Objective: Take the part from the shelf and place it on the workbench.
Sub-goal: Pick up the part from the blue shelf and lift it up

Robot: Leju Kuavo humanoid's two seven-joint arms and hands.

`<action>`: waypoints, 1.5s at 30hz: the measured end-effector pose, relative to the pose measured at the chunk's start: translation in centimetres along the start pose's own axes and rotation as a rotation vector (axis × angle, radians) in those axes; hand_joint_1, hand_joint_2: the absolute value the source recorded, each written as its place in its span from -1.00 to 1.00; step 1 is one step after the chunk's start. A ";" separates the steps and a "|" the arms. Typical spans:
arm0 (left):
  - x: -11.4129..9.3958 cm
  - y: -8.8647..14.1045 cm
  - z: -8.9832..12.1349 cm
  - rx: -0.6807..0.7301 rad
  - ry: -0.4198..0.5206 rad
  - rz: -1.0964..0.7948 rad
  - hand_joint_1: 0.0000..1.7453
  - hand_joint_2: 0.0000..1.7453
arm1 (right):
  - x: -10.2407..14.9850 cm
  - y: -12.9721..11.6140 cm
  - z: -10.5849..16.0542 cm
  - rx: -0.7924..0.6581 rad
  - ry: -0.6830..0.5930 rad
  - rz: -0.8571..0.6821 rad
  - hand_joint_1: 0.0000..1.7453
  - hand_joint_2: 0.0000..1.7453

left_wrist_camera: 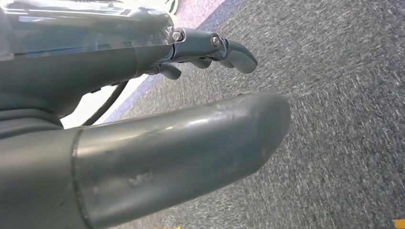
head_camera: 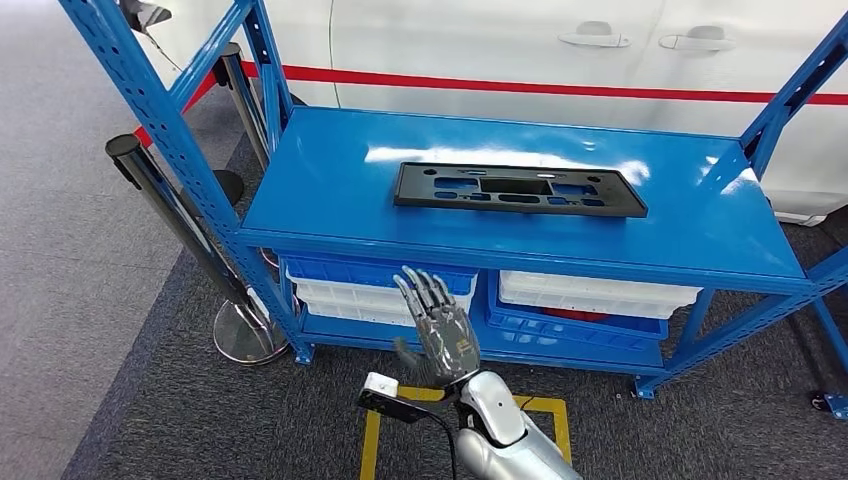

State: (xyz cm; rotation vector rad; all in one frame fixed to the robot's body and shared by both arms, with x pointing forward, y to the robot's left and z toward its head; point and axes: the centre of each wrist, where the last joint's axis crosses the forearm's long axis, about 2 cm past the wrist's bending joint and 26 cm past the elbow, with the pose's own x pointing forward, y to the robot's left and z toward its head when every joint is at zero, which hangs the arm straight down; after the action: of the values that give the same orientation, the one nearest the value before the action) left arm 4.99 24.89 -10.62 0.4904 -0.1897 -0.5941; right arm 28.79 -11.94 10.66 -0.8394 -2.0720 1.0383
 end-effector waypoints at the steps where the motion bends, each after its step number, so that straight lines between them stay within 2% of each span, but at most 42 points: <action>1: 0.0 0.0 0.0 0.000 -0.001 -0.002 -1.00 -1.00 | 0.1 -0.7 -0.6 -0.038 -0.019 0.040 -1.00 1.00; 5: 0.0 0.0 0.0 0.001 -0.004 -0.003 -1.00 -1.00 | 0.7 -3.2 -2.2 -0.161 -0.102 0.157 -1.00 1.00; 8: 0.0 0.0 0.0 0.002 -0.006 -0.007 -1.00 -1.00 | 1.6 -4.4 -2.3 -0.219 -0.131 0.239 -1.00 1.00; 10: 0.0 0.0 0.0 0.003 -0.010 -0.013 -1.00 -1.00 | 1.6 -4.7 -2.1 -0.239 -0.096 0.289 -1.00 1.00; 12: 0.1 0.0 0.0 0.004 -0.013 -0.018 -1.00 -1.00 | 0.7 -5.0 -1.8 -0.254 -0.004 0.323 -1.00 1.00; 14: 0.1 0.1 0.0 0.004 -0.016 -0.019 -1.00 0.00 | -0.7 -5.2 -1.4 -0.266 0.116 0.353 -1.00 1.00; 16: 0.0 0.1 0.0 0.001 -0.022 -0.010 -1.00 0.00 | -2.2 -5.3 -0.7 -0.262 0.196 0.384 -1.00 1.00; 18: -0.1 0.1 -0.1 -0.009 -0.035 0.022 -1.00 -1.00 | -3.6 -5.3 0.7 -0.235 0.220 0.413 -1.00 1.00; 20: -0.2 0.0 -0.1 -0.026 -0.046 0.082 -1.00 -1.00 | -4.9 -5.3 2.4 -0.198 0.229 0.436 -1.00 1.00; 24: -0.5 -0.1 -0.1 -0.047 -0.045 0.190 -1.00 1.00 | -7.5 -6.0 5.3 -0.152 0.268 0.471 -1.00 1.00; 30: -0.7 -0.1 -0.1 -0.048 -0.041 0.231 -1.00 1.00 | -10.3 -7.5 8.3 -0.148 0.383 0.482 -1.00 1.00; 34: -0.7 -0.1 -0.1 -0.046 -0.049 0.246 -1.00 -1.00 | -11.0 -8.0 9.2 -0.154 0.419 0.489 -1.00 1.00; 45: -0.5 0.0 -0.1 -0.049 -0.074 0.255 -1.00 -1.00 | -9.8 -8.3 8.4 -0.187 0.380 0.490 -1.00 1.00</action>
State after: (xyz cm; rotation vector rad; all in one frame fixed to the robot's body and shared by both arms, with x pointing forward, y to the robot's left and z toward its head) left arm 4.63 25.24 -10.74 0.3890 -0.3029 -0.3665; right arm 25.76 -26.98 11.12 -1.5638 -1.6909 0.8442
